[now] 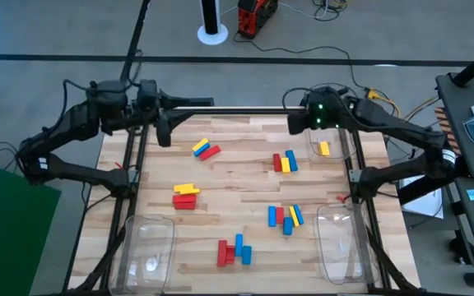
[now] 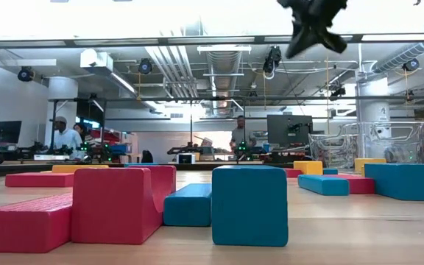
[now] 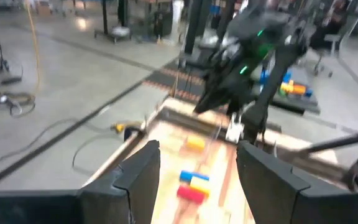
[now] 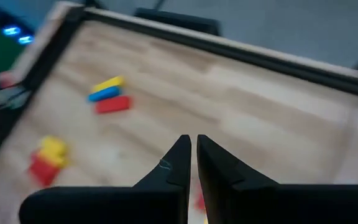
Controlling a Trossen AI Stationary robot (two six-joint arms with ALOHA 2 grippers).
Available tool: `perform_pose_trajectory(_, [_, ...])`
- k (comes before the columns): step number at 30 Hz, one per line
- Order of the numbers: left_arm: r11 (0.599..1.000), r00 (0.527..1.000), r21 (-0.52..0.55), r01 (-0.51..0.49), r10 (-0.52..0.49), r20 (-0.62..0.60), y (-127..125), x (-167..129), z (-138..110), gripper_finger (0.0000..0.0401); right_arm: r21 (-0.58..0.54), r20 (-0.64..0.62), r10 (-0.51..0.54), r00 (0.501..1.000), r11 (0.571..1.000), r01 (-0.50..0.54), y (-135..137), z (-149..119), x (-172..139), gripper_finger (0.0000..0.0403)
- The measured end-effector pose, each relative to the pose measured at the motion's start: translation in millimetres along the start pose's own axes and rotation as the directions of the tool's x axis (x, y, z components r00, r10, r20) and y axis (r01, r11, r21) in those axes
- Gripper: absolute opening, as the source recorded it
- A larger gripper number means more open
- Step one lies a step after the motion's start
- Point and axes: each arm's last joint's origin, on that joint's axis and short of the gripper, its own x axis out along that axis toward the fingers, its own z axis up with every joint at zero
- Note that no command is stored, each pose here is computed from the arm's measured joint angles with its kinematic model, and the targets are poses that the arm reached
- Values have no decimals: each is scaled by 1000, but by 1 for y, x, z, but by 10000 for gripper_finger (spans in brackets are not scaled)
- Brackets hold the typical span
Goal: Sort blocks
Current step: Put the red block into the bottom left transparent bin
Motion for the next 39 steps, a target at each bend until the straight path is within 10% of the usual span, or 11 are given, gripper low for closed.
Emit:
perform_pose_trajectory(11, [999, 985, 34, -15, 20, -171, 0, 21, -16, 189, -127, -29, 123, 992, 984, -126, 51, -43, -22, 18])
perform_pose_trajectory(27, [984, 954, -173, -46, -8, -300, -11, 82, -37, 189, -461, 20, 181, 983, 874, -152, 42, -39, -48, 18])
perform_pose_trajectory(39, [956, 798, -250, -151, -31, -602, -23, 112, -80, 189, -512, 57, 232, 971, 842, -171, 14, -39, -92, 18])
